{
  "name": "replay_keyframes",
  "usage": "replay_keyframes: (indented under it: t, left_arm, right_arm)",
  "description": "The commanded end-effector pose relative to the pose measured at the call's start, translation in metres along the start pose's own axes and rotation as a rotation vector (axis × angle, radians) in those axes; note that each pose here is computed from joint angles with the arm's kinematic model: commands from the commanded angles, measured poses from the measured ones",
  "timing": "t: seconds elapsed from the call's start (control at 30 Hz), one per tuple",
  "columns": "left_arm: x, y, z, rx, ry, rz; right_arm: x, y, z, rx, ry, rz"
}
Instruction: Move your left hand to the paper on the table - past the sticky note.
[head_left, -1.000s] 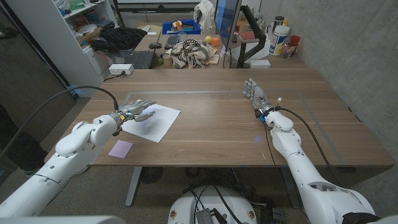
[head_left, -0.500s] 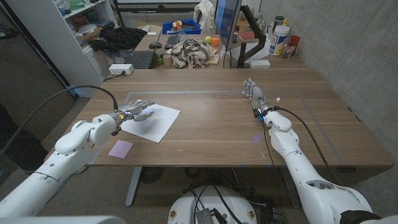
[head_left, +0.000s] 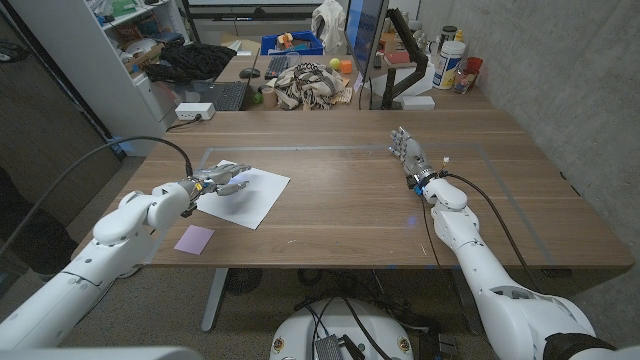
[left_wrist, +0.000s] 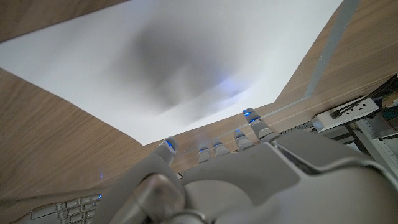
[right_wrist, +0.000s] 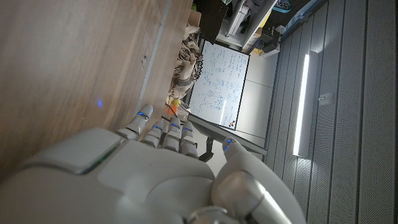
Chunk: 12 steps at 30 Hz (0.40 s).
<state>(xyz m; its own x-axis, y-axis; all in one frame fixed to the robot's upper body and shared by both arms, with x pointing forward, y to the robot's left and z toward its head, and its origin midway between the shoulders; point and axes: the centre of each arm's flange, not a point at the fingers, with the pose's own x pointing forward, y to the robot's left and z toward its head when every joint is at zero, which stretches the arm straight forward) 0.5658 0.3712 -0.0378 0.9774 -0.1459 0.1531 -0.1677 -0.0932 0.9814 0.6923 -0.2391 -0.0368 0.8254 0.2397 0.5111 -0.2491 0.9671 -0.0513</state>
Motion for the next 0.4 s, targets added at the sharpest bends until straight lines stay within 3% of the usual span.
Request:
replay_keyframes:
  t: [0.03, 0.4]
  left_arm:
    - [0.0018, -0.0028, 0.0008, 0.019, 0.009, -0.027]
    - [0.0023, -0.0042, 0.0026, 0.048, 0.011, -0.048]
  right_arm:
    - [0.0028, 0.0013, -0.0028, 0.008, 0.004, 0.004]
    - [0.0021, 0.0015, -0.0064, 0.017, 0.009, -0.003]
